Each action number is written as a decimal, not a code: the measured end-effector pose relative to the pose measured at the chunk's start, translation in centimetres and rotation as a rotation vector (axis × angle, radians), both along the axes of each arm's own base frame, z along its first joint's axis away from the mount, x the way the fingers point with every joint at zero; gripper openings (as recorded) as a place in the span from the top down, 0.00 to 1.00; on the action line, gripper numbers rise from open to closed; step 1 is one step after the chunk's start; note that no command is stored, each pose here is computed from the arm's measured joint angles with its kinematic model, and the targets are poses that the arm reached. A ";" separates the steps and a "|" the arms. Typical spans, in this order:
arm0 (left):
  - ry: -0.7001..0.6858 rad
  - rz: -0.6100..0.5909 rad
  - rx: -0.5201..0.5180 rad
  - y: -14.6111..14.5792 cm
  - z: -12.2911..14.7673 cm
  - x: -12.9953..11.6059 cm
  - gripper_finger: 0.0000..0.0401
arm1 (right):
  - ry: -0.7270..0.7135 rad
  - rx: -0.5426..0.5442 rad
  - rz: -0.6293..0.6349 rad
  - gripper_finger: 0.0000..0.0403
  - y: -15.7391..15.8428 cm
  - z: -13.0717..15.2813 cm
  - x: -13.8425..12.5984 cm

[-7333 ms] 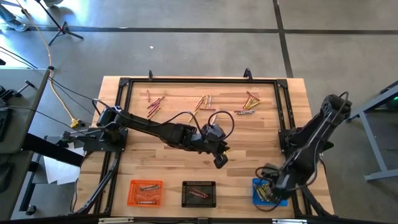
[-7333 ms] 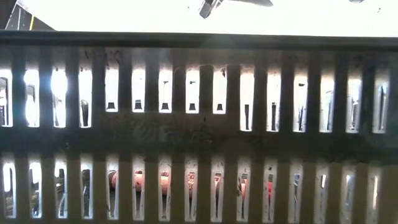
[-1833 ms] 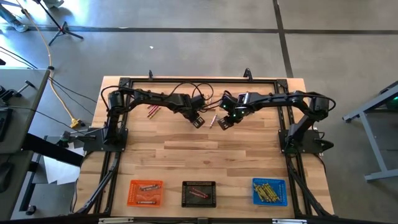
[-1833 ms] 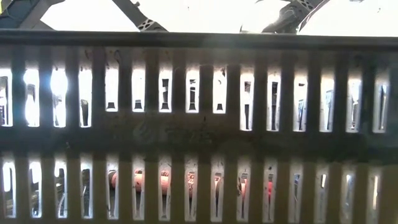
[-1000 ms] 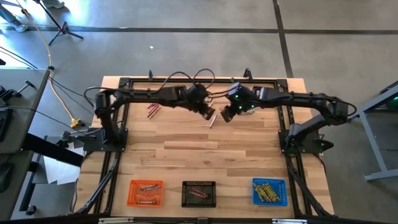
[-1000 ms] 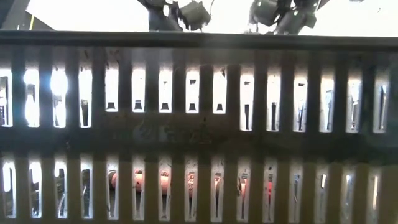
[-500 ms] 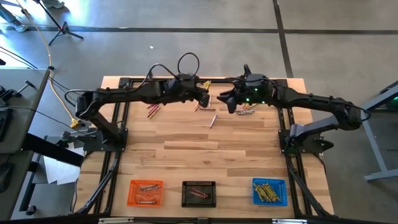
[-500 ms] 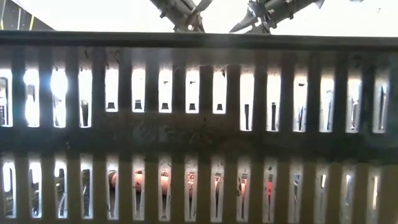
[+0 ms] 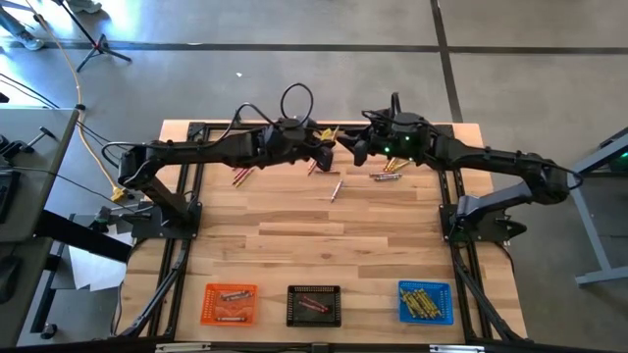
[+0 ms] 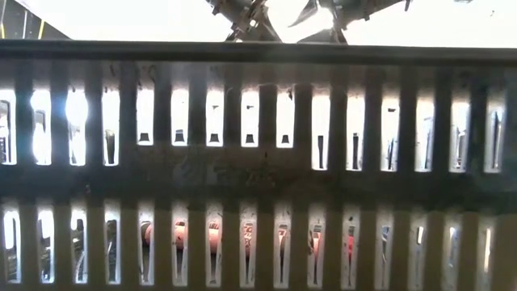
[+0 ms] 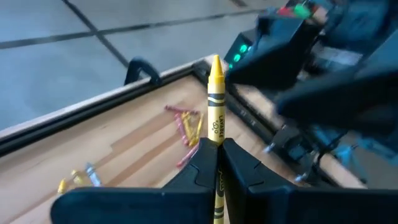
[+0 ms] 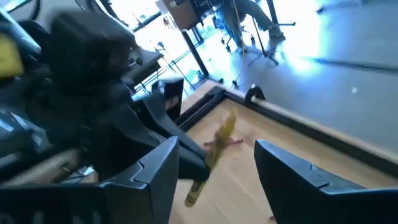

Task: Sort crayons
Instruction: Put the yellow crayon into the blue bin, then put the red crayon into the black bin

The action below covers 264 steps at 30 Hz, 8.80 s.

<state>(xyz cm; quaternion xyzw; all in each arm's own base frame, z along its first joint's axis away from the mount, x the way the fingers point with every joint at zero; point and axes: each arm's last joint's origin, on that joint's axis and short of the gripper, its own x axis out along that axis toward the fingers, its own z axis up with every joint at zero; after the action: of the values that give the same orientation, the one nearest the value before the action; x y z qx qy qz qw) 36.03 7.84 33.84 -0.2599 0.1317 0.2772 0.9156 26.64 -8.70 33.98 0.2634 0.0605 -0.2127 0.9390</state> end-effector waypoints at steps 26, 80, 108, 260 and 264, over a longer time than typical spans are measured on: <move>-0.102 -0.074 0.006 -0.9 0.9 0.6 1.00 | -0.062 0.023 -0.041 0.70 -0.2 0.4 0.2; 0.339 -0.036 0.047 1.7 -2.3 -1.8 0.75 | 1.127 0.710 0.661 0.97 14.7 -3.9 -12.3; 0.504 -0.132 0.138 1.5 -3.0 -2.5 0.76 | 1.336 0.540 1.038 0.82 27.1 -13.1 -5.9; -0.044 0.056 -0.205 1.1 -7.7 -13.5 1.00 | 0.269 0.183 0.004 0.77 0.9 -4.9 2.0; -0.074 0.008 -0.192 0.0 -7.4 -12.9 1.00 | 0.245 0.169 0.044 0.77 2.0 -4.6 2.4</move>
<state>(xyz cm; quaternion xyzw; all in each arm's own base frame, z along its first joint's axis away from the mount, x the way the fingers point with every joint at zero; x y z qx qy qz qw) 23.10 7.87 26.43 -0.3569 0.1225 0.2574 0.8896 29.06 -6.69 29.34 0.3123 0.1979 -0.2167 0.9035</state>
